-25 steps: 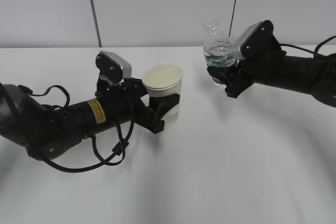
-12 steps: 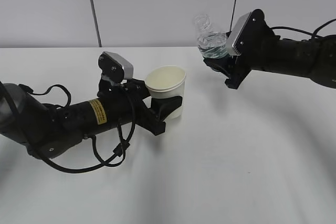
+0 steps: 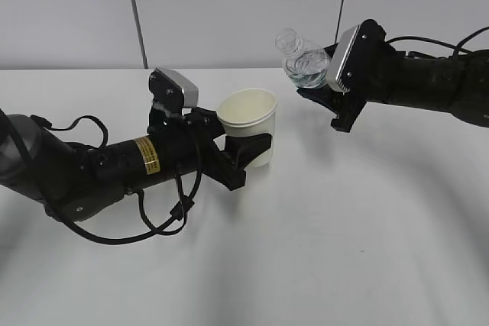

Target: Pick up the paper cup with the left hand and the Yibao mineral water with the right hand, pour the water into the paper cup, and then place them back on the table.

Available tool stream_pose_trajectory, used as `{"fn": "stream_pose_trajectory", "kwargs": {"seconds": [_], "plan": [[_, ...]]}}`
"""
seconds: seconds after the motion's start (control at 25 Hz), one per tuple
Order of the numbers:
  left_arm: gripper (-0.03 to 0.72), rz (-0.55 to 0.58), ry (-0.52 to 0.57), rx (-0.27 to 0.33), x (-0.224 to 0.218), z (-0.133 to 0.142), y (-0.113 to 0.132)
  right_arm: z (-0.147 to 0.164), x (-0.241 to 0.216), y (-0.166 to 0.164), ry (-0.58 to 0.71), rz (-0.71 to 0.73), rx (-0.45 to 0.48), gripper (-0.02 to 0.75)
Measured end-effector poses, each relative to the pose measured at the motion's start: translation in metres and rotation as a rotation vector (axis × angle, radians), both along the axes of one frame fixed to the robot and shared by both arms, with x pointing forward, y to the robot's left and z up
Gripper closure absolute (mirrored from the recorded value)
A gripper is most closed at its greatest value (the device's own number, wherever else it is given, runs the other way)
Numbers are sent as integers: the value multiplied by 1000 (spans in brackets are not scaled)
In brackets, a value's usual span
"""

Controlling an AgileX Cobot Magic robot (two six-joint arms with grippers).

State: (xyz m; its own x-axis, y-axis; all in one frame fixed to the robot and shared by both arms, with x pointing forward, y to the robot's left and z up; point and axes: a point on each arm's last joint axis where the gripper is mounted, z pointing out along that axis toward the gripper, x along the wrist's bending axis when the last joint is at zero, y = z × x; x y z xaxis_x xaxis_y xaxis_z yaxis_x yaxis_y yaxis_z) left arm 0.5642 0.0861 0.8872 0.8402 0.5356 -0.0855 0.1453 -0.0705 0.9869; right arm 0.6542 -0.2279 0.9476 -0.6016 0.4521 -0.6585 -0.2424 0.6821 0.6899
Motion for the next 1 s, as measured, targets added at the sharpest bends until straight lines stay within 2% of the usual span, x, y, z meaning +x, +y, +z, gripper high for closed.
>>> {"fn": "stream_pose_trajectory", "kwargs": {"seconds": [0.52, 1.0], "plan": [[255, -69, 11, 22, 4, 4, -8, 0, 0, 0, -92, 48, -122, 248], [255, -71, 15, 28, 4, 4, -8, 0, 0, 0, -176, 92, -233, 248]]}}
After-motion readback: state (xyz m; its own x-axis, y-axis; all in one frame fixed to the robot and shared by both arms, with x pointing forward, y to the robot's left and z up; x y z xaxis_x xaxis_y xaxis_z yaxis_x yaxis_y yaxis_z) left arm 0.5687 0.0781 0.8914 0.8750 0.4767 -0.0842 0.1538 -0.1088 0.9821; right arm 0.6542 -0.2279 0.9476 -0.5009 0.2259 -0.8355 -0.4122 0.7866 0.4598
